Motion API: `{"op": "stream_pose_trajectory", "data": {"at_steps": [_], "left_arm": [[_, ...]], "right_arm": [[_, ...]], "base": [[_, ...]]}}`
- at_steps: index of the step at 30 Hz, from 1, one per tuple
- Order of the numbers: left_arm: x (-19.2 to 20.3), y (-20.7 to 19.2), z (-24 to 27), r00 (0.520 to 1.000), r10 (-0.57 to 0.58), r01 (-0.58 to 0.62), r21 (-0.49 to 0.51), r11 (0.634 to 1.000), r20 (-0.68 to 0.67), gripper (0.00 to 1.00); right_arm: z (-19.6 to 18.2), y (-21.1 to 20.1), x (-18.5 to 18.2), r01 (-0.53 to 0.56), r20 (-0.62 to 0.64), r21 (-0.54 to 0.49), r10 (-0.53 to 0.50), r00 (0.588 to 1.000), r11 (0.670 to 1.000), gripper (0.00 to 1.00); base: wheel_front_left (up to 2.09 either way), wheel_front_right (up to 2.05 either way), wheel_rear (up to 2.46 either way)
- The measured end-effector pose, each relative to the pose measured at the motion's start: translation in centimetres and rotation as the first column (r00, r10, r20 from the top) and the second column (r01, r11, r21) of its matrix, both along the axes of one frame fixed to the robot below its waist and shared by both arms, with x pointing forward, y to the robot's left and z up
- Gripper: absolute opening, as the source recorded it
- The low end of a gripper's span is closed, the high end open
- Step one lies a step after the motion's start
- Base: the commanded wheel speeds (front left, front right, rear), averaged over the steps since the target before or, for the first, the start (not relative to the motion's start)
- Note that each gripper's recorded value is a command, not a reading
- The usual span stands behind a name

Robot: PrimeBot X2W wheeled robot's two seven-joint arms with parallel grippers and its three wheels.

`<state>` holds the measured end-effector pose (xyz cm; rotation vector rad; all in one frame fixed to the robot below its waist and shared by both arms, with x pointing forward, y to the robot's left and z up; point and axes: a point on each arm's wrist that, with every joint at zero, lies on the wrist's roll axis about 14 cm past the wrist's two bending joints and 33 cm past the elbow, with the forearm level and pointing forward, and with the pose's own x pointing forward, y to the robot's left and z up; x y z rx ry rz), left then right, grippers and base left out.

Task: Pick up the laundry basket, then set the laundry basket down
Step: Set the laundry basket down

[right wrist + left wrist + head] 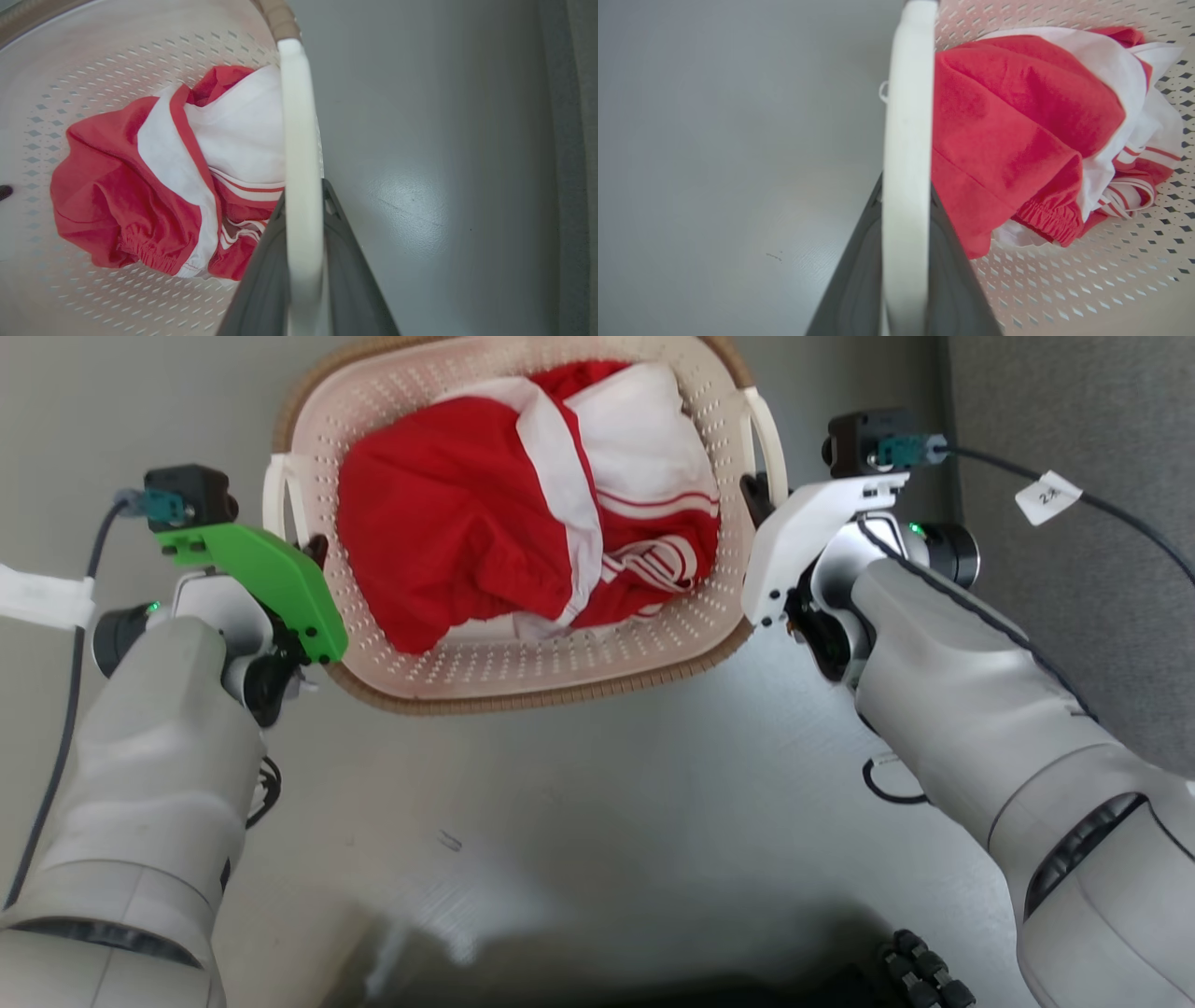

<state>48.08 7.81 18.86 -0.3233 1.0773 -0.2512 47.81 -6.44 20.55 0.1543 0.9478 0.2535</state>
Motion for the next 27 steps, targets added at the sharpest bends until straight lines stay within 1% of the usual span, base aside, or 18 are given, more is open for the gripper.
{"op": "stream_pose_trajectory", "data": {"at_steps": [13,20,27], "left_arm": [[1.0,0.3,-2.6,1.000,0.006,-0.006,0.005,1.000,-0.014,0.00],[0.7,0.3,-3.9,1.000,0.001,-0.001,0.006,1.000,-0.028,0.00],[0.4,0.3,-4.4,0.999,0.000,0.000,0.008,1.000,-0.032,0.00]], "right_arm": [[-2.6,0.2,1.1,0.001,-0.020,0.003,-0.001,1.000,1.000,0.00],[-4.2,0.1,0.6,0.007,-0.042,-0.002,-0.007,0.999,1.000,0.00],[-4.7,0.1,0.3,0.006,-0.054,-0.002,-0.006,0.999,1.000,0.00]], "base": [[0.00,0.00,0.00],[0.00,0.00,0.00],[0.00,0.00,0.00]]}}
